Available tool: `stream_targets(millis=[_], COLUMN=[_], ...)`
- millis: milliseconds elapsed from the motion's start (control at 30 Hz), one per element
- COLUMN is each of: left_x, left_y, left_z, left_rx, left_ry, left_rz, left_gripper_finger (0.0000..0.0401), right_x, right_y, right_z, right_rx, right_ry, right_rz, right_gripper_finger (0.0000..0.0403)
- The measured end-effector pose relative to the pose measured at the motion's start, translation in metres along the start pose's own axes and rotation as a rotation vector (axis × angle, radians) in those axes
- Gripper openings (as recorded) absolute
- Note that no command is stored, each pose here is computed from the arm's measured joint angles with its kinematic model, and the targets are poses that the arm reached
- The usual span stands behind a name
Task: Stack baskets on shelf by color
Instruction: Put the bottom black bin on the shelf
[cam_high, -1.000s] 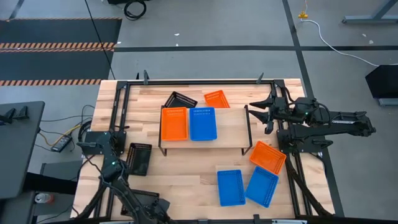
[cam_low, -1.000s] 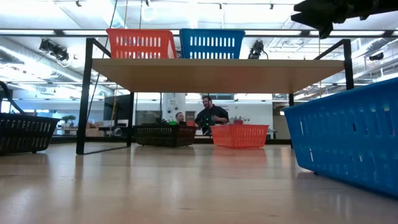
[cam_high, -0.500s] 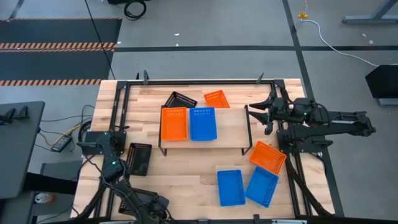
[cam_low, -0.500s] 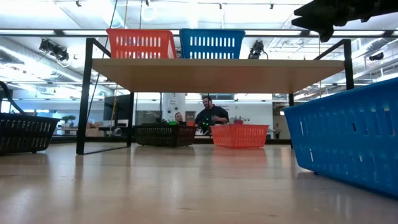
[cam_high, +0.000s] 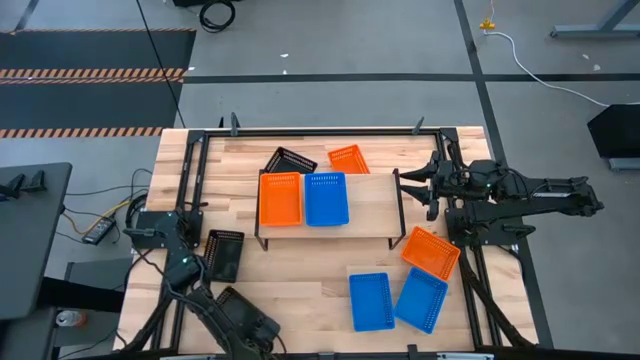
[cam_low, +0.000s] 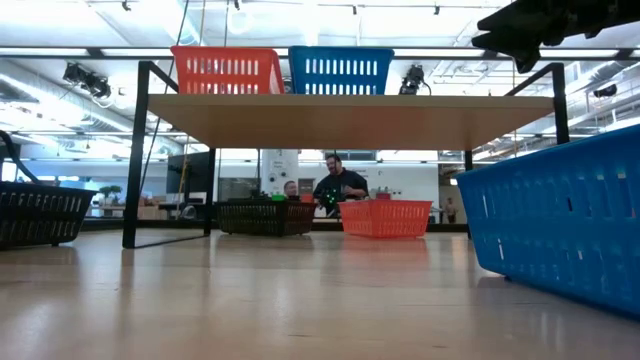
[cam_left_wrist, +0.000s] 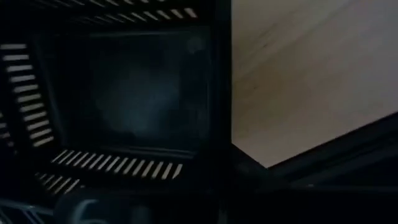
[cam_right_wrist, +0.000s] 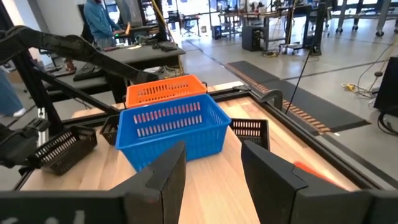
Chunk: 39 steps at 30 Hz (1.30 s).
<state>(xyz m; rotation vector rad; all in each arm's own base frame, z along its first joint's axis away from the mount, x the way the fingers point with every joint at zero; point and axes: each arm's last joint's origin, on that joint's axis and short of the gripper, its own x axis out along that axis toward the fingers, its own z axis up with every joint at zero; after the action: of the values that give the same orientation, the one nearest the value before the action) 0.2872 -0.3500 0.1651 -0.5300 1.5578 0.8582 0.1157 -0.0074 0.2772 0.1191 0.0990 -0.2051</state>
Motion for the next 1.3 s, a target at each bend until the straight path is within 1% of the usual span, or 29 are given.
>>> stream_targets(millis=[100,267,367,433,567,633,767,900,1000,1133,1300], left_x=[-0.012,-0.044,-0.062,-0.069,-0.084,-0.088,-0.098,-0.106,-0.114,-0.122,-0.141], left_y=[-0.003,-0.004,0.0,0.005,0.011,0.011,0.017,0.021,0.021,0.023,0.037], left_z=[0.007,0.019,0.03,0.039,0.056,0.067,0.091,0.111,0.122,0.13,0.138], left_rx=[0.024,0.087,0.163,0.215,0.41,0.489,0.566,0.618,0.633,0.657,0.655], left_ry=[0.009,0.01,-0.037,-0.085,-0.209,-0.251,-0.278,-0.307,-0.326,-0.334,-0.362], left_rz=[-0.037,-0.121,-0.178,-0.185,-0.184,-0.191,-0.188,-0.213,-0.271,-0.329,-0.376], left_gripper_finger=[0.0007,0.0006,0.0006,0.0006,0.0006,0.0006,0.0006,0.0005,0.0005,0.0005,0.0005], right_x=[0.0,0.0,0.0,0.0,0.0,0.0,0.0,0.0,0.0,0.0,0.0], right_y=[0.0,0.0,0.0,0.0,0.001,0.002,0.002,0.002,0.001,0.001,0.001], right_z=[0.0,-0.001,-0.001,-0.001,-0.001,-0.001,-0.001,-0.001,-0.001,0.0,0.0], right_rx=[0.001,0.0,0.0,-0.001,-0.019,-0.027,-0.041,-0.044,-0.047,-0.052,-0.044], right_ry=[0.001,0.007,0.008,0.007,0.009,0.011,0.01,0.01,0.009,0.006,0.003], right_rz=[0.0,-0.001,-0.002,-0.001,0.029,0.048,0.052,0.047,0.045,0.044,0.035], right_gripper_finger=[0.0163,0.0163,0.0163,0.0163,0.0163,0.0163,0.0163,0.0163,0.0163,0.0163,0.0163])
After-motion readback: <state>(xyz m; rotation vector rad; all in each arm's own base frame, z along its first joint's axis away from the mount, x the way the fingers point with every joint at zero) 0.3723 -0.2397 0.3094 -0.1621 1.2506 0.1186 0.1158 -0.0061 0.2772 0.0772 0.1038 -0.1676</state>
